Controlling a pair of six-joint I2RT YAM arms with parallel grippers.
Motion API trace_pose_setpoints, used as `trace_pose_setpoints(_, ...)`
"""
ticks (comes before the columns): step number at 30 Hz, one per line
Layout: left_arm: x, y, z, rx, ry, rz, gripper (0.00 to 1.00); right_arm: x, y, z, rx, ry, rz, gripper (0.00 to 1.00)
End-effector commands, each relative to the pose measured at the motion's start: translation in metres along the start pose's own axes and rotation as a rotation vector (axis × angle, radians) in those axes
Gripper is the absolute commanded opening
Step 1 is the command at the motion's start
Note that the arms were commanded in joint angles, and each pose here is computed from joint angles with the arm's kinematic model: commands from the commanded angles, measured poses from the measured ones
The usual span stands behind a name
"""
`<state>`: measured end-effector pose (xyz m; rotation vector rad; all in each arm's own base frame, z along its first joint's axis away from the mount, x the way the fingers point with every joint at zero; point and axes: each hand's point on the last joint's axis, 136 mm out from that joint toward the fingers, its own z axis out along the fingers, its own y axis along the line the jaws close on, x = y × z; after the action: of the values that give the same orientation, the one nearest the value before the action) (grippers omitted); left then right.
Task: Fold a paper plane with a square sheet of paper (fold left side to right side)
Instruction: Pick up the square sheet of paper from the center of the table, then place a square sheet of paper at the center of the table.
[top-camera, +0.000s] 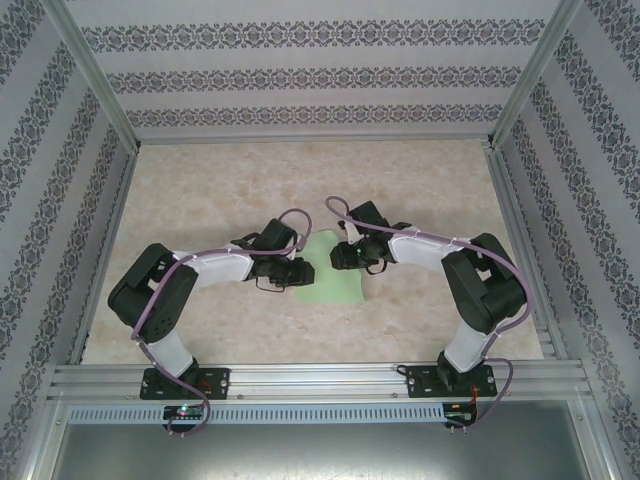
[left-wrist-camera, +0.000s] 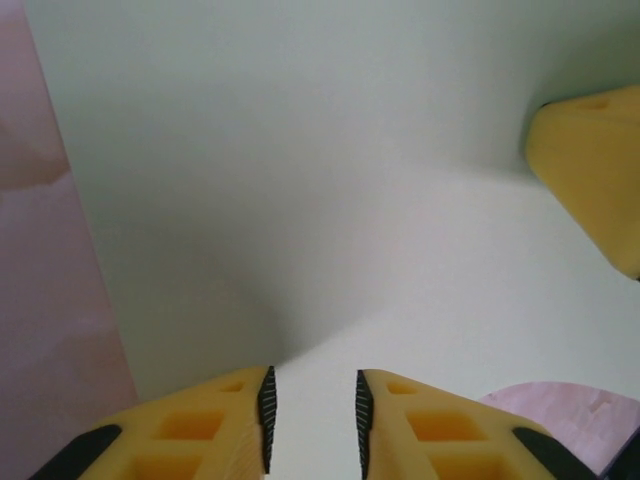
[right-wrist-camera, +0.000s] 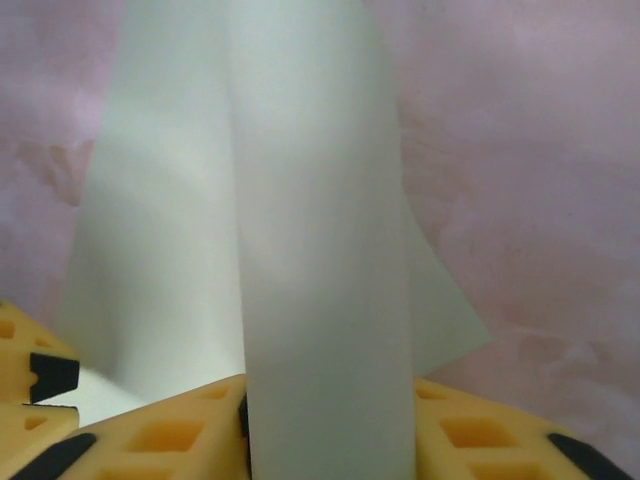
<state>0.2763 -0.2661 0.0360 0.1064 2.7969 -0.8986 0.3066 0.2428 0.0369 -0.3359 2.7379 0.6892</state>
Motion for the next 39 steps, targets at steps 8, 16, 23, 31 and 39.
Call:
trace_pose_setpoints(8, -0.054, -0.016, -0.099, 0.168, -0.241, 0.003, 0.53, -0.029, 0.036, -0.064, -0.281, -0.162, -0.015, 0.28)
trace_pose_setpoints(16, -0.087, -0.069, -0.184, 0.427, -0.443, 0.170, 0.87, -0.049, 0.075, -0.174, -0.608, -0.333, -0.145, 0.28)
trace_pose_setpoints(23, -0.086, -0.124, -0.237, 0.623, -0.536, 0.387, 0.94, -0.042, 0.125, -0.259, -0.751, -0.429, -0.355, 0.28)
trace_pose_setpoints(31, -0.069, -0.165, -0.266, 0.769, -0.565, 0.558, 0.96, -0.037, 0.157, -0.299, -0.821, -0.460, -0.426, 0.29)
trace_pose_setpoints(39, -0.053, -0.186, -0.277, 0.826, -0.583, 0.646, 0.86, -0.036, 0.164, -0.303, -0.846, -0.457, -0.418, 0.29)
